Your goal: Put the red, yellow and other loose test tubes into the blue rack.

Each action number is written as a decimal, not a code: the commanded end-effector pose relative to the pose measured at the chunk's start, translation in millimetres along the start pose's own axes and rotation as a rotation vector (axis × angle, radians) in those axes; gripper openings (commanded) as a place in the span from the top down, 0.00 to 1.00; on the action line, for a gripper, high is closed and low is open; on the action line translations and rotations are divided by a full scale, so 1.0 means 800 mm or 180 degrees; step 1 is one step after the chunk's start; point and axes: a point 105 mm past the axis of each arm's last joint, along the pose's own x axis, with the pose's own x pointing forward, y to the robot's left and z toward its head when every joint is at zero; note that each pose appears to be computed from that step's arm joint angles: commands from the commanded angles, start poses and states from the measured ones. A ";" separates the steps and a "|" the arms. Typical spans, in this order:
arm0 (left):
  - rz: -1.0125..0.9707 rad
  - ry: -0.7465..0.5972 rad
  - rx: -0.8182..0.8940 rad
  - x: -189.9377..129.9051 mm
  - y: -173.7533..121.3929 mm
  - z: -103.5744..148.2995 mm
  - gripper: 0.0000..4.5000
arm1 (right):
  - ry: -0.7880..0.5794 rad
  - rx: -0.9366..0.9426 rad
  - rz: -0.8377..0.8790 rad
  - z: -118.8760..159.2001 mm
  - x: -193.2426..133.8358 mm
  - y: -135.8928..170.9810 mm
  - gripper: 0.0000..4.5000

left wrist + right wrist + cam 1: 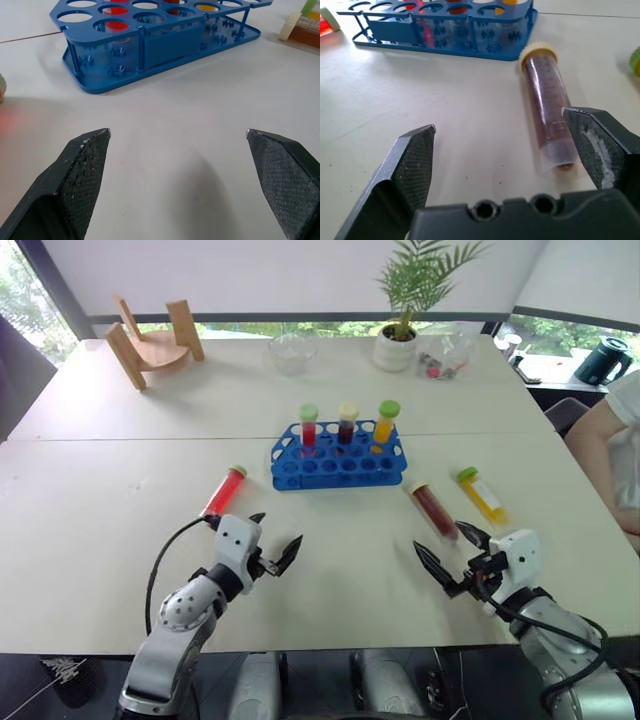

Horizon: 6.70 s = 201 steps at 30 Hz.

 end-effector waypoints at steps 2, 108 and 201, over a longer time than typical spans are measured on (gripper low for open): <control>-0.0038 -0.0212 0.0001 -0.004 -0.001 0.019 0.01 | -0.0189 -0.0119 -0.0033 0.020 -0.004 0.001 0.00; -0.2093 -0.0198 0.0931 -0.037 0.029 0.194 0.00 | -0.1844 0.0268 0.0551 0.199 0.142 0.002 0.81; -0.1695 -0.0058 0.0786 -0.044 0.052 0.174 0.00 | -0.0749 -0.0361 0.1795 0.172 0.078 0.081 0.81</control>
